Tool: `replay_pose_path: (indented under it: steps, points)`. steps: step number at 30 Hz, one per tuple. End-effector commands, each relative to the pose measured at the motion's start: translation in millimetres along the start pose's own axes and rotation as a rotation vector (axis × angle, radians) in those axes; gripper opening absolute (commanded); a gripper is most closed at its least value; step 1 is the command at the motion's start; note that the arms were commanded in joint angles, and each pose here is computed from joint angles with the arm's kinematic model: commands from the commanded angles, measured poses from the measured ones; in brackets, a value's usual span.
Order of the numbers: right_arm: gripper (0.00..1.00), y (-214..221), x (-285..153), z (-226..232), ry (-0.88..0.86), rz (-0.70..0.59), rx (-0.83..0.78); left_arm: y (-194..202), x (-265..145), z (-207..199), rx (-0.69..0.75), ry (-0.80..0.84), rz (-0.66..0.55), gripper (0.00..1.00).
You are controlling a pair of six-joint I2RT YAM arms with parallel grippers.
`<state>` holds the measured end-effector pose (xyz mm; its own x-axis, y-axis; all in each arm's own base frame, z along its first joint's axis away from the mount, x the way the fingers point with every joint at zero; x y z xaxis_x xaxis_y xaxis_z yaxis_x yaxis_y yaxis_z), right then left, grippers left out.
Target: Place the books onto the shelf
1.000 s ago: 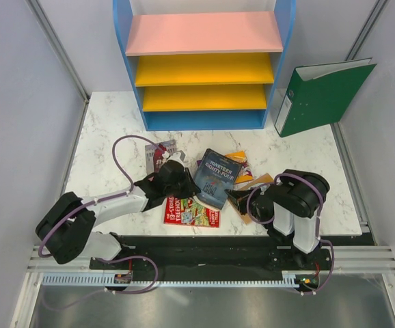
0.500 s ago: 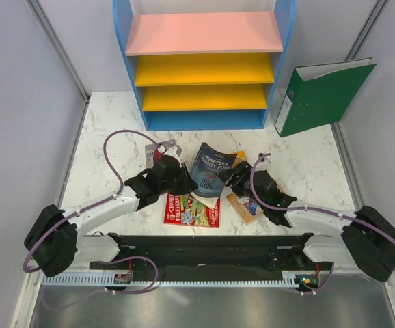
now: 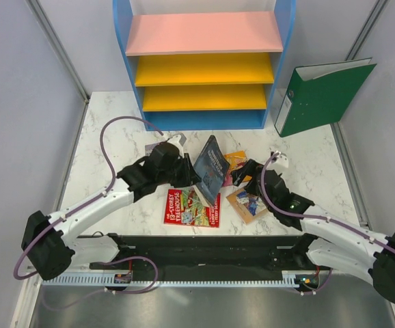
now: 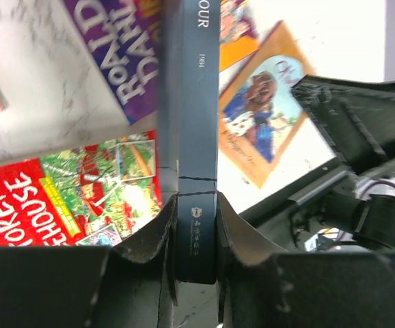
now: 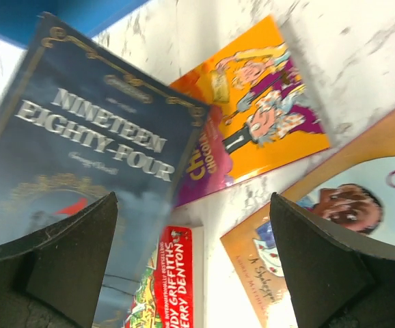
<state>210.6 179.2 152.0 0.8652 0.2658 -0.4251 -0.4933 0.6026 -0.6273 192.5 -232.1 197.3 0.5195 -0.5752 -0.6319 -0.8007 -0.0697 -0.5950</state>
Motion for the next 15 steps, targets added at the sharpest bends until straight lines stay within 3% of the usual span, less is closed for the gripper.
replay_pose_path:
  steps: [1,15]
  points:
    - [0.98,-14,-11,-19,0.059,-0.100,-0.027,-72,-51,-57,0.101,0.179,-0.231,0.02]
    - [0.98,-7,-7,-26,0.091,-0.086,-0.030,-204,-125,-128,0.181,0.448,-0.481,0.02]
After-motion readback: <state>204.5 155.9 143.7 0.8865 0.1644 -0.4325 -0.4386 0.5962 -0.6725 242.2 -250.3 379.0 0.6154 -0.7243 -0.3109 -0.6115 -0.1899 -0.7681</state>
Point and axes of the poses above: each gripper's point midway between its finger pads, its own x axis out along the fingers, its own z axis along the line the jaws close on, y = z × x, the point moved 6 cm from there along -x, back along the fingers, and after that the axes turned 6 degrees about x, right-handed, at the moved point
